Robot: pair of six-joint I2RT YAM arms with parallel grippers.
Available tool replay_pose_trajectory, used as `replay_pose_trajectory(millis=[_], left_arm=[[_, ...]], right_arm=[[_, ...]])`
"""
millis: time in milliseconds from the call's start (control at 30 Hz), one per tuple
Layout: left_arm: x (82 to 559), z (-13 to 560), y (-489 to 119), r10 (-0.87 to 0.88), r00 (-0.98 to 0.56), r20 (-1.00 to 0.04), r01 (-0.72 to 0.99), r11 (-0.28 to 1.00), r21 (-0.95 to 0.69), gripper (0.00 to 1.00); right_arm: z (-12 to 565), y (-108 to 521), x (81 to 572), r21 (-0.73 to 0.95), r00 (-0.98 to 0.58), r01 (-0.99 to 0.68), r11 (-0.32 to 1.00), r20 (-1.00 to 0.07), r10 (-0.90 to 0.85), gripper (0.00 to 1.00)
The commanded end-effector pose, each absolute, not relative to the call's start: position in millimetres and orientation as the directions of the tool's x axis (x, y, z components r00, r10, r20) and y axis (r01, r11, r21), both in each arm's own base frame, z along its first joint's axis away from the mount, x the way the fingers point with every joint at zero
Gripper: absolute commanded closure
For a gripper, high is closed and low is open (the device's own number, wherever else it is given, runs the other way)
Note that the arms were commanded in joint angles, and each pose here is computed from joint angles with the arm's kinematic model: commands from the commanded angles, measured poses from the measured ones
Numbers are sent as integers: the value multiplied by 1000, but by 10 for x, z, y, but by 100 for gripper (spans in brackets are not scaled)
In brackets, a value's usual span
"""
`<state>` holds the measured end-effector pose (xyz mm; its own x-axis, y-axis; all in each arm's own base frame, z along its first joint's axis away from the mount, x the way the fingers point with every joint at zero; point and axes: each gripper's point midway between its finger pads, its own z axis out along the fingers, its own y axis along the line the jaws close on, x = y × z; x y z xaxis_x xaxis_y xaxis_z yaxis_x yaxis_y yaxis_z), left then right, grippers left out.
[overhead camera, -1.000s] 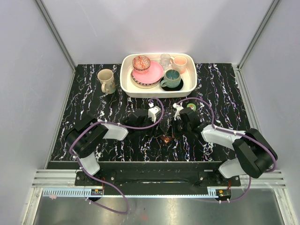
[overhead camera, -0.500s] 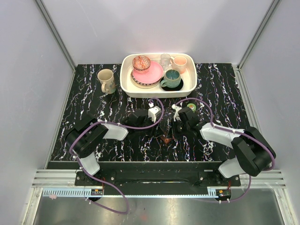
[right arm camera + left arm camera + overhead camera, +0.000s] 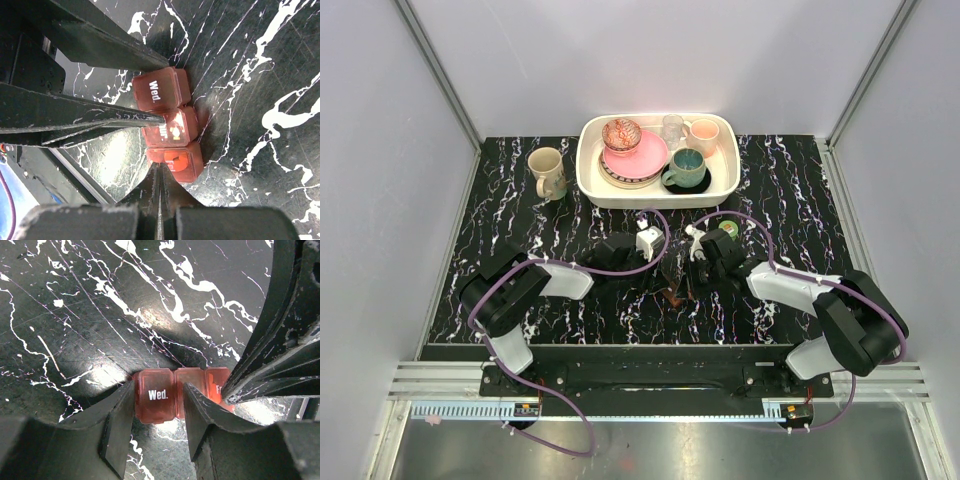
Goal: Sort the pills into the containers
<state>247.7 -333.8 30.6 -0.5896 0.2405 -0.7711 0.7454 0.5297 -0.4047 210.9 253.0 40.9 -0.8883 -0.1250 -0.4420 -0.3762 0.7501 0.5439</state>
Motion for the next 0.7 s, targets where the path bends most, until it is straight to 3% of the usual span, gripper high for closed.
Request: replay_pose_trajectory(millis=[0, 667], left_arm=[[2296, 45, -3169, 320, -630, -708, 728, 562, -394, 54], [2275, 32, -3195, 327, -631, -703, 730, 558, -395, 55]], right_arm=[[474, 2545, 2058, 560, -890, -389, 732, -435, -140, 100], [280, 2359, 2161, 436, -902, -308, 846, -417, -113, 100]])
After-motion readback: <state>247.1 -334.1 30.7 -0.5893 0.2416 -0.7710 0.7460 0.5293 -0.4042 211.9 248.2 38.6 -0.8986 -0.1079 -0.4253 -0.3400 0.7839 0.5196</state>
